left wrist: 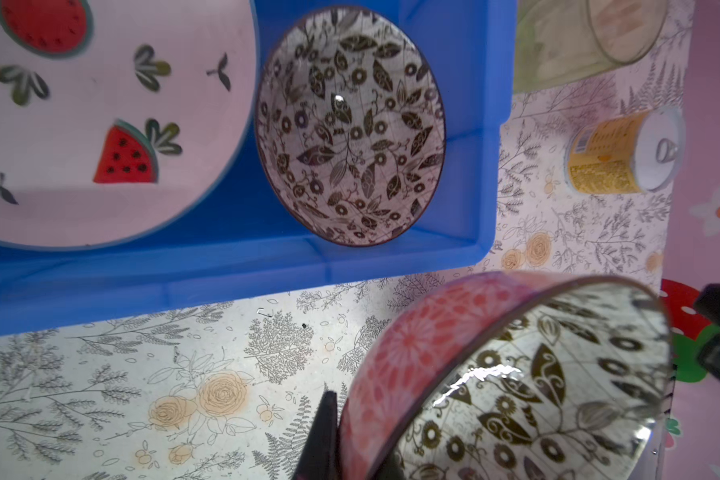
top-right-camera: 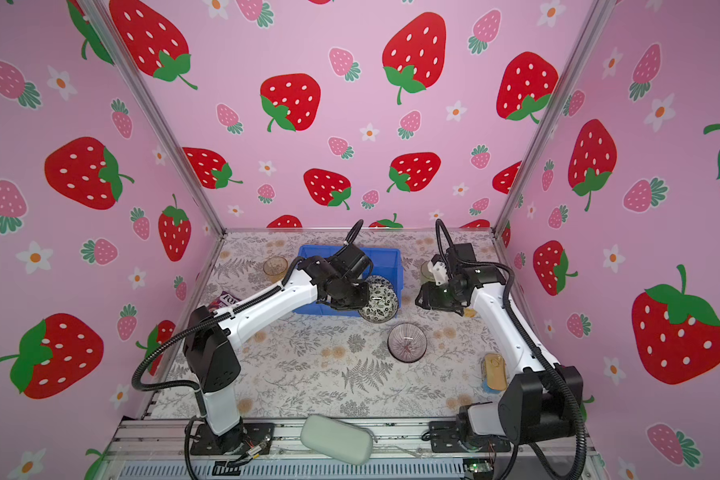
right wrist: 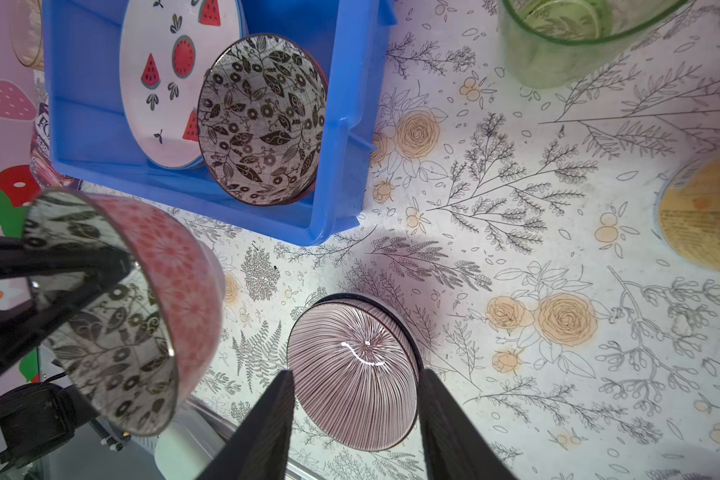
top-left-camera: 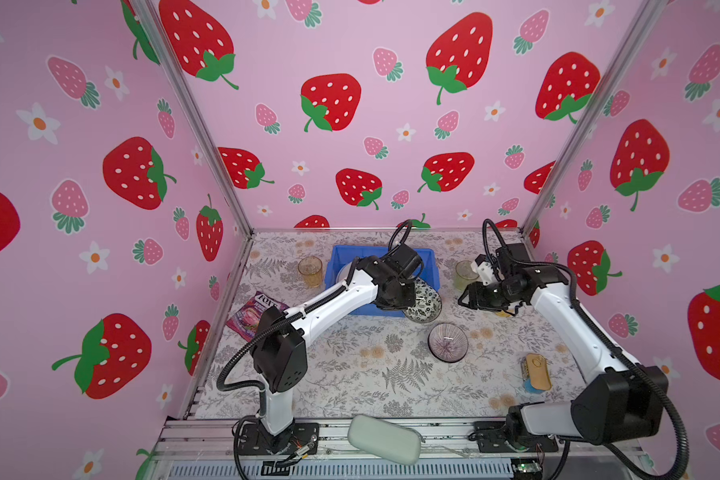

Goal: Place the mixed dishes into the plastic bin
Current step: 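Lift the pink bowl over the bin with left gripper while right releases, then lower the pink bowl into the bin onto the green-leaf bowl, open left gripper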

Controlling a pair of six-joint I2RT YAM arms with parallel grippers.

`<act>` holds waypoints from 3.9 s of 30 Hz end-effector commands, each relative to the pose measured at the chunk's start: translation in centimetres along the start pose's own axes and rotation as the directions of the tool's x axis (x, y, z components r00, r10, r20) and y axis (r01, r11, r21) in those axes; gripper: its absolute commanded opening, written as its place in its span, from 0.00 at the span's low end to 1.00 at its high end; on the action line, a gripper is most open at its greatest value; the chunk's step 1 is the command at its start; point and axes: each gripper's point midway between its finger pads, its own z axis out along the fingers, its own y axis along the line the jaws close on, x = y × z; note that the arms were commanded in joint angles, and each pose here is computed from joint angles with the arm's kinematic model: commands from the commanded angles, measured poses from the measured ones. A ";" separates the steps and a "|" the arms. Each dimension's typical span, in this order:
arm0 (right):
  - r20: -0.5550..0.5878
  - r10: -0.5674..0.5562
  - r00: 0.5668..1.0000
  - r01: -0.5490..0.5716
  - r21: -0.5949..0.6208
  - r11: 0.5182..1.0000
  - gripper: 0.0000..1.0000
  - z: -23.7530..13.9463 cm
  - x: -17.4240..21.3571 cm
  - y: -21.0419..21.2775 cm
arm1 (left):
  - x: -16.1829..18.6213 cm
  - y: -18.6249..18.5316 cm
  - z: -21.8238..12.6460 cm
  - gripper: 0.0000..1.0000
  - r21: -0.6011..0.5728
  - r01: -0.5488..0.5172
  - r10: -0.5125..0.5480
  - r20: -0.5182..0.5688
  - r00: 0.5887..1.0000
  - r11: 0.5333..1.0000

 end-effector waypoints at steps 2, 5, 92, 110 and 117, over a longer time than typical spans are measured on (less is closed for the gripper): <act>0.001 -0.026 1.000 0.026 -0.024 0.999 0.51 0.3 -0.5 -0.1 | -2.3 0.6 -1.3 0.00 -0.027 -0.027 0.028 0.040 0.999 0.999; -0.009 -0.021 1.000 0.021 -0.025 0.999 0.51 0.6 -0.4 -0.5 | -3.1 0.9 -0.8 0.00 -0.042 -0.032 0.034 0.037 0.999 0.999; -0.104 0.053 0.993 -0.047 0.057 0.997 0.55 2.9 3.6 -4.1 | -8.7 -1.0 2.9 0.72 0.119 -0.009 0.006 0.028 1.000 0.993; -0.130 0.072 0.989 -0.069 0.024 0.997 0.55 3.8 4.7 -3.9 | -6.9 -0.7 7.1 0.72 0.160 0.026 -0.020 -0.041 0.999 0.987; -0.149 0.087 0.985 -0.079 0.059 0.995 0.54 4.3 5.8 -4.6 | -6.7 -0.8 8.1 0.72 0.178 0.027 -0.017 -0.054 0.998 0.984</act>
